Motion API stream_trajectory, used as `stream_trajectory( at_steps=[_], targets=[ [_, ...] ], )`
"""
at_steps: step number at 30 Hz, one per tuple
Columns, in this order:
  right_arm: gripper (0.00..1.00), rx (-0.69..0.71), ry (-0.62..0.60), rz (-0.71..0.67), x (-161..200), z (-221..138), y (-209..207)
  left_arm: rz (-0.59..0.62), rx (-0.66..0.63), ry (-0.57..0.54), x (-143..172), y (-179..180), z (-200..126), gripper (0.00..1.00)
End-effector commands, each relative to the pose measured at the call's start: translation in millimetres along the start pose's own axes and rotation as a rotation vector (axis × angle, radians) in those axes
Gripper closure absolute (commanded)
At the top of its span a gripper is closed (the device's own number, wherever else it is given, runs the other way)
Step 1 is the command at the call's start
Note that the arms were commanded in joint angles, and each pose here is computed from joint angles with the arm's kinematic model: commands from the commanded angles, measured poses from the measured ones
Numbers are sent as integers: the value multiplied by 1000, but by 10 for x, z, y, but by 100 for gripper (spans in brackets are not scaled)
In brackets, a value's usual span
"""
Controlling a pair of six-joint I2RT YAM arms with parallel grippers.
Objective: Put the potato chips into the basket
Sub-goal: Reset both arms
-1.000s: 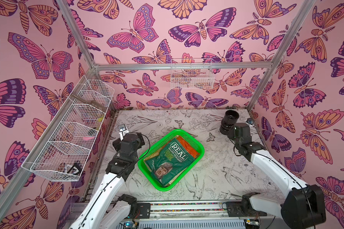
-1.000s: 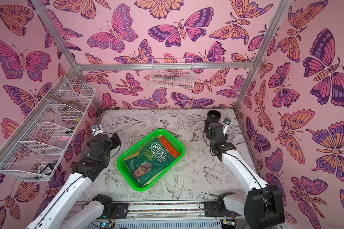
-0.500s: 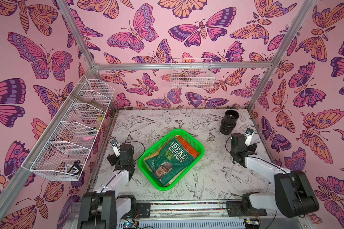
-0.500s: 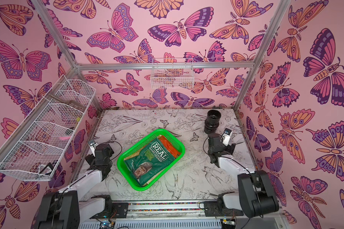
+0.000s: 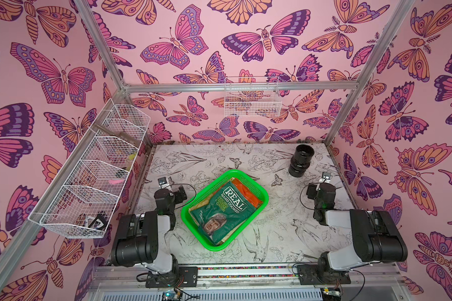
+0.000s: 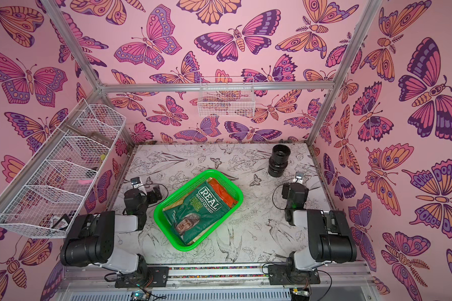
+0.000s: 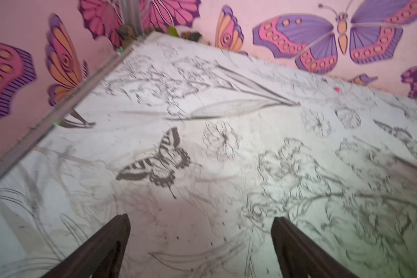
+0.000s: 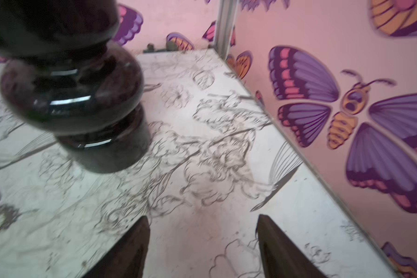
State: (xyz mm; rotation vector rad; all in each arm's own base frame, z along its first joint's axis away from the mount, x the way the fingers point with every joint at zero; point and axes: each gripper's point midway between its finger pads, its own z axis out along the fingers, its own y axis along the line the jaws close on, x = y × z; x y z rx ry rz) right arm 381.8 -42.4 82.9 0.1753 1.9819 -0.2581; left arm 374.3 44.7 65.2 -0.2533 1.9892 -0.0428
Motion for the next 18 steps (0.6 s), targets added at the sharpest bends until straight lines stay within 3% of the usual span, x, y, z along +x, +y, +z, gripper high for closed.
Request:
stream_trajectory(
  at_steps=[1, 18],
  targets=[
    [0, -84, -53, 18, -127, -3, 125, 1, -2, -86, -253, -6, 7, 0],
    [1, -100, -41, 30, -123, -1, 113, 11, -16, -89, -280, -19, 22, 0]
  ],
)
